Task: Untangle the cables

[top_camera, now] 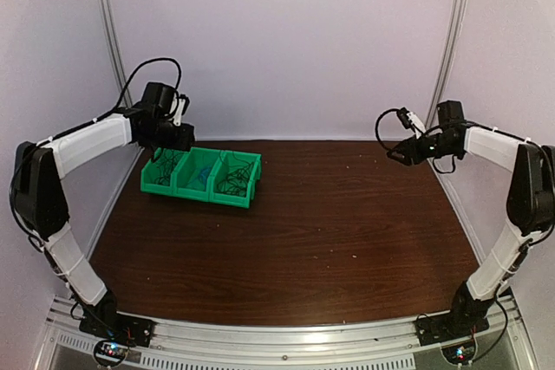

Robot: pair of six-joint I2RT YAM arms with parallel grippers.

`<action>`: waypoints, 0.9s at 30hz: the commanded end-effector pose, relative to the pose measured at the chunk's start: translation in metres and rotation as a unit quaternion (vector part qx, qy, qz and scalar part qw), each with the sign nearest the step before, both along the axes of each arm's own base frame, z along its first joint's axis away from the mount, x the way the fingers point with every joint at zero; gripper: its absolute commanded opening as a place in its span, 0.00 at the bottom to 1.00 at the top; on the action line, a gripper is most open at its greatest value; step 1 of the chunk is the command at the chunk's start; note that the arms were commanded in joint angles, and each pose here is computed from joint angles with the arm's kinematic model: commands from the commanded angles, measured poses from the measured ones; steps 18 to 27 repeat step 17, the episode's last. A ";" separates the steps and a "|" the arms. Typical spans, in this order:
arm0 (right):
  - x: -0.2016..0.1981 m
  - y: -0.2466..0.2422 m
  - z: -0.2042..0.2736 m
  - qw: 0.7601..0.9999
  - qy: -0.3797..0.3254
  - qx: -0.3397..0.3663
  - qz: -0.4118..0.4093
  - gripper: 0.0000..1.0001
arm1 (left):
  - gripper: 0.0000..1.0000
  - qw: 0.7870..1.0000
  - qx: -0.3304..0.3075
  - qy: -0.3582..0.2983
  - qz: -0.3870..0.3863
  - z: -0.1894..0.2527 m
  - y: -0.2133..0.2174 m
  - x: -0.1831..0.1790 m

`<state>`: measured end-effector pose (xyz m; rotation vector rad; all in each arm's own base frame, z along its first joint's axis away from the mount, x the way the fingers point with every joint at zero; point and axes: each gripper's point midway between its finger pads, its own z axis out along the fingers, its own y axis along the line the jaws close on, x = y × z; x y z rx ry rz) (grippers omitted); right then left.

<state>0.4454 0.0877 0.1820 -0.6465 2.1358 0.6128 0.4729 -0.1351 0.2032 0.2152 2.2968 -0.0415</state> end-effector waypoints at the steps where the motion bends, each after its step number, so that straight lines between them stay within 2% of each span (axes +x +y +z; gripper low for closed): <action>1: -0.006 0.020 0.051 0.989 -0.089 -0.115 -0.002 0.62 | 0.56 0.994 -0.030 -0.088 -0.061 0.072 -0.012 -0.008; 3: -0.001 0.019 0.084 0.984 -0.132 -0.108 -0.046 0.97 | 0.60 0.986 -0.051 -0.146 -0.069 0.107 -0.014 -0.014; 4: 0.005 0.012 0.104 0.980 -0.155 -0.093 -0.087 0.99 | 0.82 0.982 -0.058 -0.167 -0.063 0.116 -0.012 -0.016; 5: 0.009 0.004 0.122 0.974 -0.174 -0.077 -0.125 1.00 | 0.96 0.980 -0.062 -0.183 -0.054 0.122 -0.009 -0.017; 6: 0.011 0.000 0.138 0.968 -0.194 -0.060 -0.146 1.00 | 0.97 0.978 -0.067 -0.194 -0.045 0.125 -0.006 -0.018; 11: 0.007 -0.003 0.178 0.952 -0.237 0.021 -0.192 1.00 | 0.98 0.977 -0.076 -0.199 -0.005 0.119 0.006 -0.019; 17: 0.001 0.010 0.151 0.969 -0.185 0.025 -0.163 1.00 | 0.98 0.966 -0.093 -0.239 -0.035 0.126 0.003 -0.040; 27: 0.001 0.010 0.151 0.969 -0.185 0.025 -0.163 1.00 | 0.98 0.966 -0.093 -0.239 -0.035 0.126 0.003 -0.040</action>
